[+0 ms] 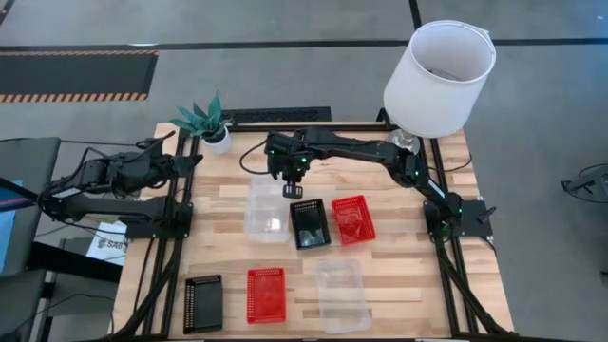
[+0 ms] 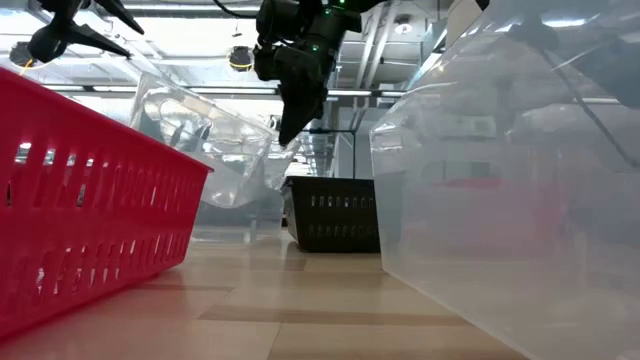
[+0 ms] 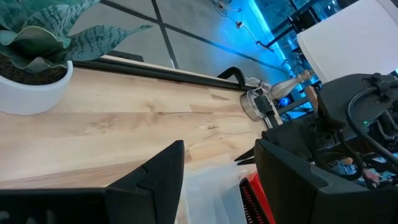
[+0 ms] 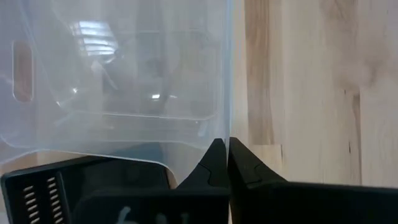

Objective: Stack baskets by color
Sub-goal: Stack the top right transparent bin on the left transparent bin

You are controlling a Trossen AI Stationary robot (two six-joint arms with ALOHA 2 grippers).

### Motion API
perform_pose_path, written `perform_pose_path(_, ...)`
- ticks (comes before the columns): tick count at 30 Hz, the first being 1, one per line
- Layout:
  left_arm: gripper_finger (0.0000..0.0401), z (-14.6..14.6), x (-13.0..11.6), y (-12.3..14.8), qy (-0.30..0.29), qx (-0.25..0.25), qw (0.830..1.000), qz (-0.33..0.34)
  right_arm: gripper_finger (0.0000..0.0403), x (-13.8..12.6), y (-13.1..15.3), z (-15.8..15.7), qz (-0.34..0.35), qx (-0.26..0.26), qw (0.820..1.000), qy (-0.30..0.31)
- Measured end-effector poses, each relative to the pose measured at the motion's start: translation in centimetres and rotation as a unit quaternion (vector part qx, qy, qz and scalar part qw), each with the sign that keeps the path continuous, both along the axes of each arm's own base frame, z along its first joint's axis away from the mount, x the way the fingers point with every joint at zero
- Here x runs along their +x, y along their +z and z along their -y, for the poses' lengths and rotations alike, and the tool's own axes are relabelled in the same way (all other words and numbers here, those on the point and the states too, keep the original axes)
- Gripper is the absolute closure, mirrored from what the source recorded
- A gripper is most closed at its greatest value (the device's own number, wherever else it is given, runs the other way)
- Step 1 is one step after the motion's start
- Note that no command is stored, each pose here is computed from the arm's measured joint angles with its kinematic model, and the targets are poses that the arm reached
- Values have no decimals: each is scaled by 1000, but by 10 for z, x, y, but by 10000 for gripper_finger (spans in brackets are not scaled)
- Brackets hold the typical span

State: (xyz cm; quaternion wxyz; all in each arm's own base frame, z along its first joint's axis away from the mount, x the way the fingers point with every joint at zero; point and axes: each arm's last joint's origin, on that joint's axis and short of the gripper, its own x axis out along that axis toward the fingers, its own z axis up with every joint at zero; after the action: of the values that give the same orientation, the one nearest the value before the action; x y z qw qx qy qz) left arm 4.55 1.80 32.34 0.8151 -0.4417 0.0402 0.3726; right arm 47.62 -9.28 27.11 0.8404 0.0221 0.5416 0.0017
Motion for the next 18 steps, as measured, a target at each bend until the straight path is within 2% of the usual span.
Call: perform_pose_path(18, 218, 0, 0, 0, 2, 1, 1000, 0, 403, -14, 24, 3, 9, 0, 1000, -7)
